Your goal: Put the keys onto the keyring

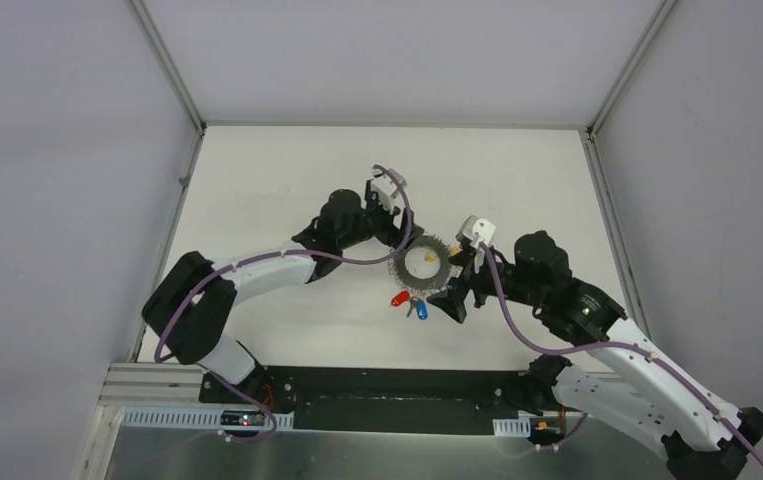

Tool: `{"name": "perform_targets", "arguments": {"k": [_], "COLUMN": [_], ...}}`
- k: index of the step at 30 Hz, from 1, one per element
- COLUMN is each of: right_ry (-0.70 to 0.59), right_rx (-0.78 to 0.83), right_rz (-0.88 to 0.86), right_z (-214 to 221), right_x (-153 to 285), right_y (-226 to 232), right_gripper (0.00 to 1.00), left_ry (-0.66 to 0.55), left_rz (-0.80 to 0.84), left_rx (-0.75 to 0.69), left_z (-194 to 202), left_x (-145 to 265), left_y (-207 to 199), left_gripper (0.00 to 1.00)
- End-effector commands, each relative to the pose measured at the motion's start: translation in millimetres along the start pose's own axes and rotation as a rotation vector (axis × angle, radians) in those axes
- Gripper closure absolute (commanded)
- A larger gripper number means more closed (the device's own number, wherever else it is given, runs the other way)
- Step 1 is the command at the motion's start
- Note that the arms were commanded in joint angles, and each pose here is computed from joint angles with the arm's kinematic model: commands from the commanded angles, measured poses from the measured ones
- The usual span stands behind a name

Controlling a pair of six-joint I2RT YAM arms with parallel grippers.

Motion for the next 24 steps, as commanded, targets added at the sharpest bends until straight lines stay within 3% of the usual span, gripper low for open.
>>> {"name": "perform_targets", "arguments": {"k": [1,13,19,24], "right_ry": [-0.003,-0.098,-0.110,-0.122], "right_rx": [-0.054,-0.426,-0.602,-0.630], "right_rz": [0.027,0.199,0.563,0.868], "right_z": [-5,18,59,87], "right_x": [-10,-27,-11,1], "right_y": [-8,-79,-126,-148], "right_gripper": [0.00,0.00,0.00,0.00], "left_ry": [-0.104,0.044,0.124,0.143], "left_rz": [-0.116,-0.417,-0.598,-0.745], "left_rx": [0.029,0.117,0.168,0.171], "left_z": [-17,26,46,58], "left_x": [43,169,202,208], "left_y": [17,64,76,86], "left_gripper": [0.18,0.01,0.01,0.01]}}
Point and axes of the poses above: each gripper's point midway between its finger pads, its own x axis back along the fingers, its own y axis along the line the jaws close on, z = x × y, the point moved 10 cm from there along x, back along the fingers, and after that the axes turned 3 degrees about -x, right-handed, at the moved point
